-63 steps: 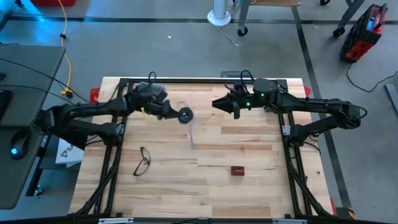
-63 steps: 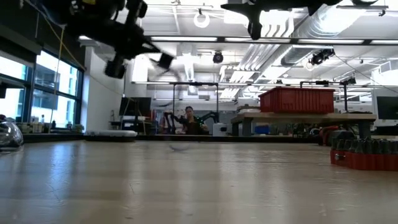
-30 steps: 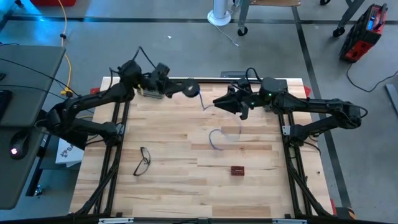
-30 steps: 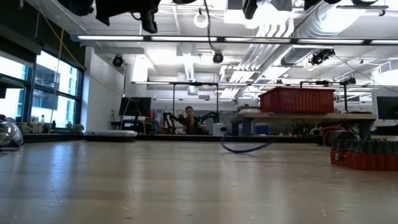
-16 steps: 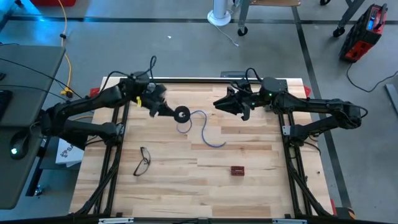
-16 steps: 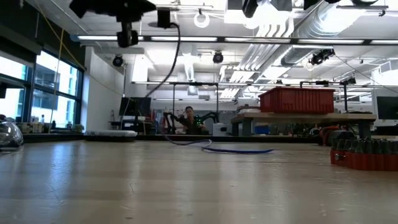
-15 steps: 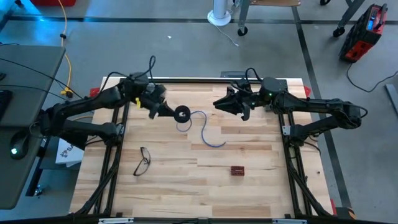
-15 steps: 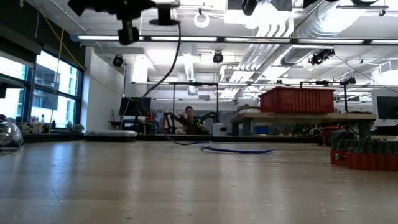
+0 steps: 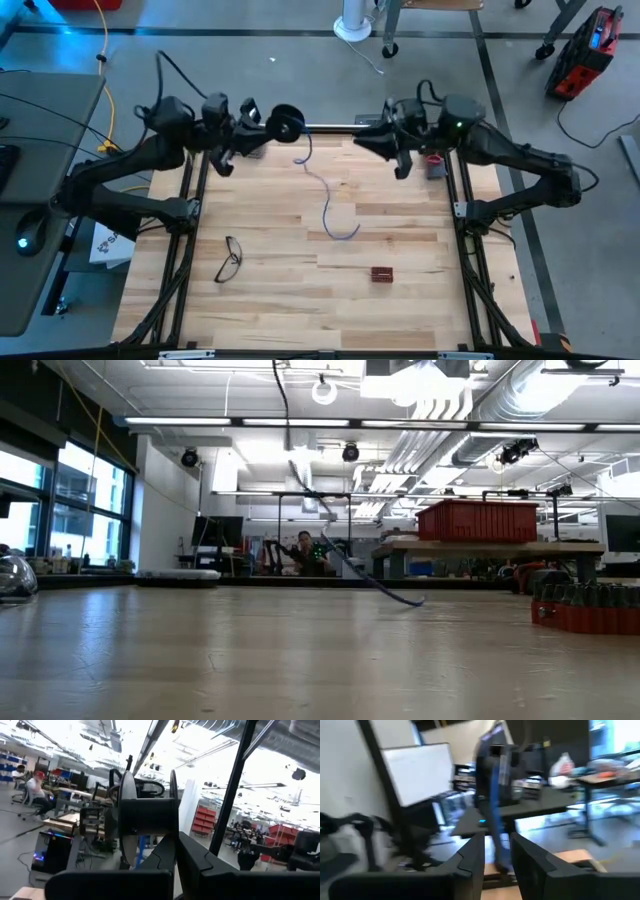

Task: Coil cords
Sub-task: Coil the blue wire onto the spool

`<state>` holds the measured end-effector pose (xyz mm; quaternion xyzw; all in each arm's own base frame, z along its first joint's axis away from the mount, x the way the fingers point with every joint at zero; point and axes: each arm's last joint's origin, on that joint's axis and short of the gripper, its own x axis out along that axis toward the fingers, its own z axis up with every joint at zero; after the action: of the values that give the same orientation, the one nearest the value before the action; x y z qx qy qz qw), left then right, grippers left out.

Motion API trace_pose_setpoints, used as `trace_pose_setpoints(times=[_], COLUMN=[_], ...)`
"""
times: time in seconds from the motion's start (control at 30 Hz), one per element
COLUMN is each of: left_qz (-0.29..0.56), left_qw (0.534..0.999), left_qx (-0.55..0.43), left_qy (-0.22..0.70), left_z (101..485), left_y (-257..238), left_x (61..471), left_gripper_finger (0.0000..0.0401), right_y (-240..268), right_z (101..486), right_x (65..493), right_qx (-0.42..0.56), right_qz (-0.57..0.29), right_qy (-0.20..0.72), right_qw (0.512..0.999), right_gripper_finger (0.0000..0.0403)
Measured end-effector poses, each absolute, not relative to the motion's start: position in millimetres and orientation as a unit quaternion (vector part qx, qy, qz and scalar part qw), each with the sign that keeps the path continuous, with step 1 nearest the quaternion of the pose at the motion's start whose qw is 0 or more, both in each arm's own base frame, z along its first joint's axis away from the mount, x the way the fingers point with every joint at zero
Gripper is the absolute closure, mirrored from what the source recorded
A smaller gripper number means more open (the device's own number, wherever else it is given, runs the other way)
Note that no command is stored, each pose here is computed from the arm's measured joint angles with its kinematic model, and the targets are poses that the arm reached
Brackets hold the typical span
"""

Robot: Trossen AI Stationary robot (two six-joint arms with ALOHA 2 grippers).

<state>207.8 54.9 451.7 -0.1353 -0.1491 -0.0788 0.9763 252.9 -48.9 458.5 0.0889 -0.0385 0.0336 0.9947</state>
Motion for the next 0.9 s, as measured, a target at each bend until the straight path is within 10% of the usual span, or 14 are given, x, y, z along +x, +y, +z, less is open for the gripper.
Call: trace_pose_setpoints(times=[0.9], left_qz=[-0.06], left_qw=[0.969], left_qx=[-0.142], left_qy=[-0.193], left_z=[469], left_y=[66], left_x=[236], left_gripper_finger=[0.0401], right_y=[-39], right_z=[439], right_x=[312], right_qx=[0.052], right_qz=[-0.051], right_qy=[-0.031], right_qw=[0.997], right_gripper_finger=[0.0256])
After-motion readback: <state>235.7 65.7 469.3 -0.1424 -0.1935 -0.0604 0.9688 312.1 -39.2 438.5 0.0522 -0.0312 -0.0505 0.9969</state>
